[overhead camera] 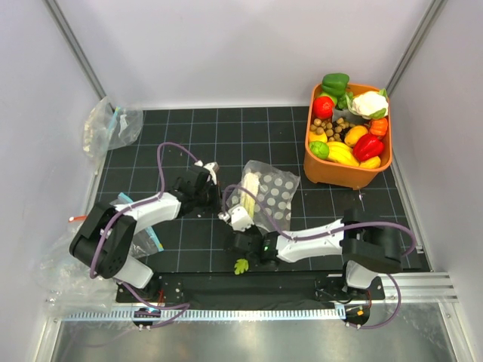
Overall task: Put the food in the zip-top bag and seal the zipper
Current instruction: Adjust the fake vegetable in the zipper food storage bag.
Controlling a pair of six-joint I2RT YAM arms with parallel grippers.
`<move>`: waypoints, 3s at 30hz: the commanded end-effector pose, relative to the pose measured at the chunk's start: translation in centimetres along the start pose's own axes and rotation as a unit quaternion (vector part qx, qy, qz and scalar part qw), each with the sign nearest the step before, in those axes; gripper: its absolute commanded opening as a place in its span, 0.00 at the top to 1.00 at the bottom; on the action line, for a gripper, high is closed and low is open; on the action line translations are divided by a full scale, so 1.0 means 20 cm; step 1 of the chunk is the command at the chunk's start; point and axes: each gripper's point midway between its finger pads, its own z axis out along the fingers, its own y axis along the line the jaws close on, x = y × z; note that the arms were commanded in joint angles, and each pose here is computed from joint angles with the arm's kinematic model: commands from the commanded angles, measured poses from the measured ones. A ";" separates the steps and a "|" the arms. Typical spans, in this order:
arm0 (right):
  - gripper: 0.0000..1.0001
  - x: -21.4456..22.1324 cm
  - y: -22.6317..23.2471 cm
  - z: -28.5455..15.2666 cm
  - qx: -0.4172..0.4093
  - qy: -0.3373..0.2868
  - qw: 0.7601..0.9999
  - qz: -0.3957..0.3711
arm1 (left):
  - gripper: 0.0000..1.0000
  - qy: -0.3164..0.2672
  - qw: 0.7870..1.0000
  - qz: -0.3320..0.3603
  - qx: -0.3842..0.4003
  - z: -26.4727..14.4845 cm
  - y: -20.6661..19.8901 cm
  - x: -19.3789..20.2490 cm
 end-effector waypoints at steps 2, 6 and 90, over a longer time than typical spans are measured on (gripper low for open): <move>0.99 -0.16 0.02 -0.12 -0.002 -0.041 0.993 -0.114 | 1.00 -0.011 1.000 0.022 0.007 -0.01 -0.04 -0.07; 0.98 -0.24 0.00 -0.17 -0.012 -0.063 0.988 -0.144 | 1.00 -0.013 1.000 0.029 -0.003 -0.01 -0.02 -0.08; 0.99 -0.57 -0.70 0.03 0.121 -0.252 0.954 -0.112 | 1.00 0.171 0.965 0.191 0.060 0.03 -0.28 0.47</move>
